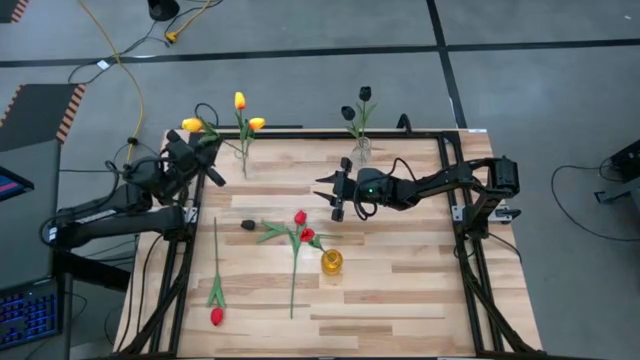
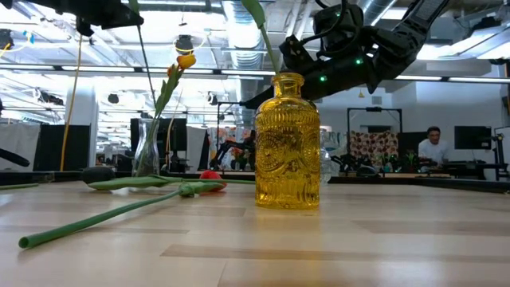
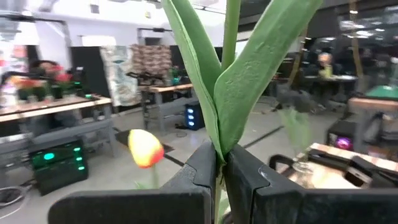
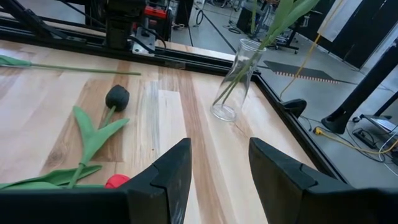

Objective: Sort flowers into vase by color
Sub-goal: Put the yellow flower into the left transparent vase

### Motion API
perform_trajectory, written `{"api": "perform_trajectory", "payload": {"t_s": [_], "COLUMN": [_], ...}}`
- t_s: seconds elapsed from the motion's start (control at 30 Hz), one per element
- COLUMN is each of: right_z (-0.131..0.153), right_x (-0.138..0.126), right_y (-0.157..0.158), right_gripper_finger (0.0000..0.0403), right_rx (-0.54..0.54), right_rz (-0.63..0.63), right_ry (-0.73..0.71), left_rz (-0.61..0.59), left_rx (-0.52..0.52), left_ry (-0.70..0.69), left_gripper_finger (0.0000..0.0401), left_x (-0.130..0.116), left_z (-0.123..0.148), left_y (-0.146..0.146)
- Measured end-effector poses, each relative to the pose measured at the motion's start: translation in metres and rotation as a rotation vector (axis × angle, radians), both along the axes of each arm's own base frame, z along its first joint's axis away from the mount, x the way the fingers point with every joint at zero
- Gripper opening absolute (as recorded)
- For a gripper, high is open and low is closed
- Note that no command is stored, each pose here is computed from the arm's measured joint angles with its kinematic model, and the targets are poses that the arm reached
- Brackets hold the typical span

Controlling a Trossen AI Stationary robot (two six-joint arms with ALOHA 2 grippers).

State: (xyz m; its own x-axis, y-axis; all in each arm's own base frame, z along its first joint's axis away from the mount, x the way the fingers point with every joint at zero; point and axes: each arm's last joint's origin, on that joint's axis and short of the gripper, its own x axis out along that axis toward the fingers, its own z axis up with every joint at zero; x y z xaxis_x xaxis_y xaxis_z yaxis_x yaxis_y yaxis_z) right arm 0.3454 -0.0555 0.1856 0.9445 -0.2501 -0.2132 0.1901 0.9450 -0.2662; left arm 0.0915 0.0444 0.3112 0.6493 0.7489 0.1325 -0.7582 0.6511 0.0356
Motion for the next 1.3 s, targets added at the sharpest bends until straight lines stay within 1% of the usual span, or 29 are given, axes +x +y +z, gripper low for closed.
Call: {"api": "perform_trajectory", "payload": {"t_s": [0.1, 0.23, 0.33, 0.83, 0.9, 1.07, 1.17, 1.3], "right_z": [0.000, 0.000, 0.000, 0.000, 0.000, 0.000, 0.000, 0.000], "right_x": [0.000, 0.000, 0.000, 0.000, 0.000, 0.000, 0.000, 0.000], "right_y": [0.000, 0.000, 0.000, 0.000, 0.000, 0.000, 0.000, 0.000], "right_gripper_finger": [0.0186, 0.0186, 0.0186, 0.0186, 0.0186, 0.0186, 0.0186, 0.0186], "right_rx": [0.000, 0.000, 0.000, 0.015, 0.015, 0.015, 0.015, 0.016], "right_rz": [0.000, 0.000, 0.000, -0.003, -0.003, -0.003, -0.003, -0.003], "right_ry": [0.000, 0.000, 0.000, -0.004, -0.004, -0.004, -0.004, -0.004], "left_rz": [0.059, 0.119, 0.128, 0.135, 0.154, 0.252, 0.271, 0.277], "left_rx": [-0.007, -0.036, -0.057, -0.091, -0.109, -0.165, -0.182, -0.188], "left_ry": [-0.004, 0.048, 0.068, 0.168, 0.173, 0.150, 0.147, 0.157], "left_gripper_finger": [0.0005, 0.0005, 0.0005, 0.0005, 0.0005, 0.0005, 0.0014, 0.0048], "left_x": [-0.003, -0.002, 0.002, 0.024, 0.028, 0.034, 0.037, 0.040], "left_z": [0.000, -0.006, -0.009, -0.021, -0.024, -0.029, -0.032, -0.034], "left_y": [0.001, 0.002, 0.004, 0.011, 0.013, 0.017, 0.018, 0.019]}}
